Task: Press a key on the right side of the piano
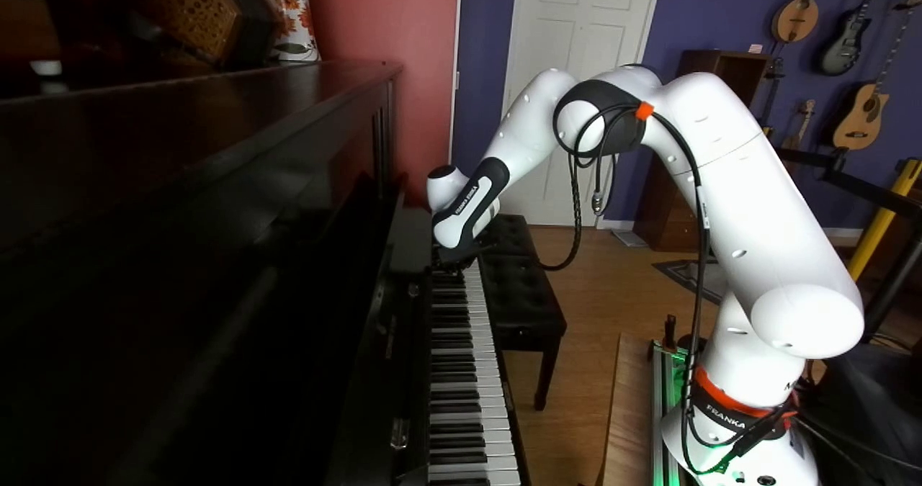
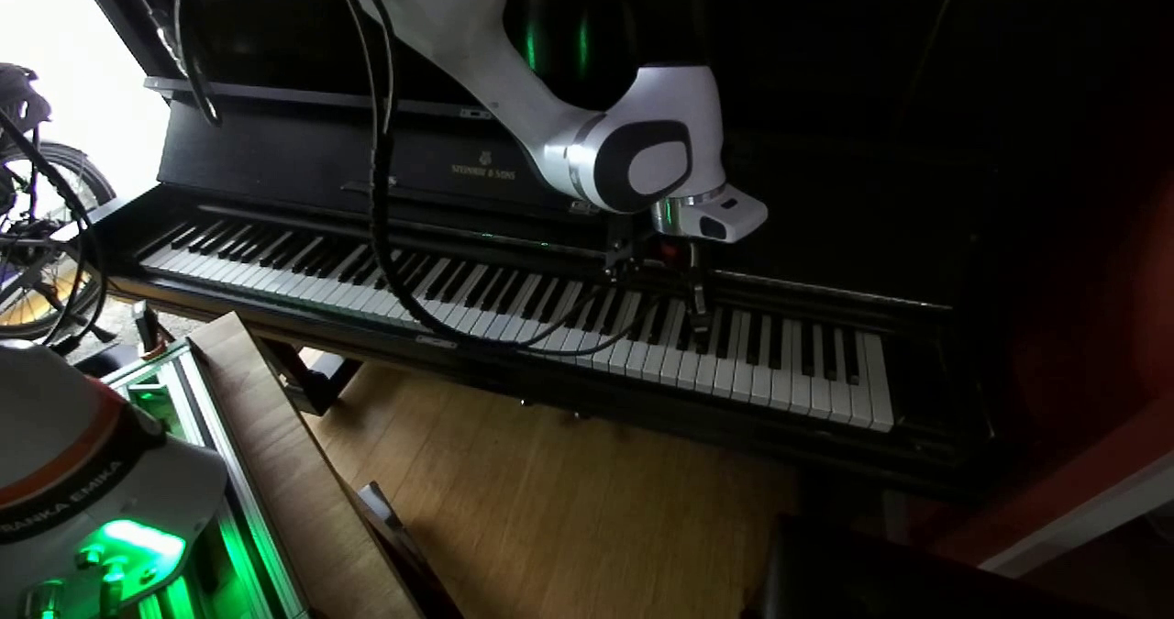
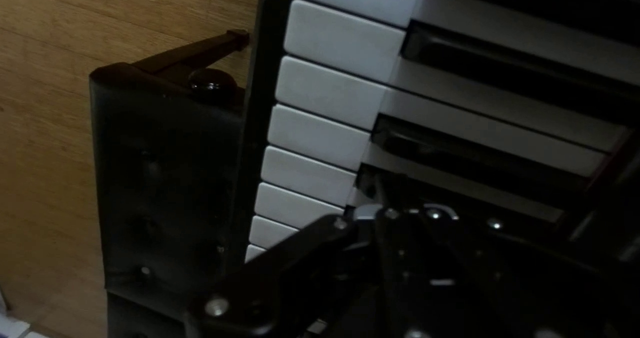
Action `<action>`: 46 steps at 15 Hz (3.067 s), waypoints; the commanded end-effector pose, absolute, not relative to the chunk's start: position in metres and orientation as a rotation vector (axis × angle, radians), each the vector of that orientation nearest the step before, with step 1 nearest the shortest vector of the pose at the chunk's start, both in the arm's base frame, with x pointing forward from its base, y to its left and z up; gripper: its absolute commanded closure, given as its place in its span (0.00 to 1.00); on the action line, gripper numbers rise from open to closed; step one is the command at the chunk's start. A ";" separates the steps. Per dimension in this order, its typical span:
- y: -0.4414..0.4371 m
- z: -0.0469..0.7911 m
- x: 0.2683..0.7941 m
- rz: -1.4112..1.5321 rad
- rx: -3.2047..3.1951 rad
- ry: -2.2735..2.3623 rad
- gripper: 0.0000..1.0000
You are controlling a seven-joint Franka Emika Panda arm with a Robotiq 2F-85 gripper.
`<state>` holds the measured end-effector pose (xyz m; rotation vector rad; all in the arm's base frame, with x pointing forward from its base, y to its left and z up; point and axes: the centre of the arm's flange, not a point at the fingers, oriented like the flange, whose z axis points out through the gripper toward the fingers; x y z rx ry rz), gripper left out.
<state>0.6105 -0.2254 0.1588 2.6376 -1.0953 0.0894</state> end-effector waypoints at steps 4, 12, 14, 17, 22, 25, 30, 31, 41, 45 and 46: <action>-0.230 0.147 0.616 0.095 2.650 -1.097 1.00; -0.229 0.148 0.613 0.090 2.655 -1.099 1.00; -0.228 0.154 0.612 0.100 2.655 -1.100 1.00; -0.223 0.166 0.611 0.106 2.648 -1.098 1.00; -0.219 0.190 0.609 0.140 2.631 -1.093 0.73; -0.216 0.204 0.605 0.153 2.633 -1.088 0.51; -0.209 0.235 0.585 0.153 2.650 -1.065 0.14; -0.208 0.241 0.580 0.156 2.652 -1.055 0.07; -0.191 0.309 0.527 0.125 2.716 -0.954 0.00; -0.181 0.328 0.509 0.110 2.730 -0.928 0.00; -0.179 0.331 0.505 0.105 2.735 -0.928 0.00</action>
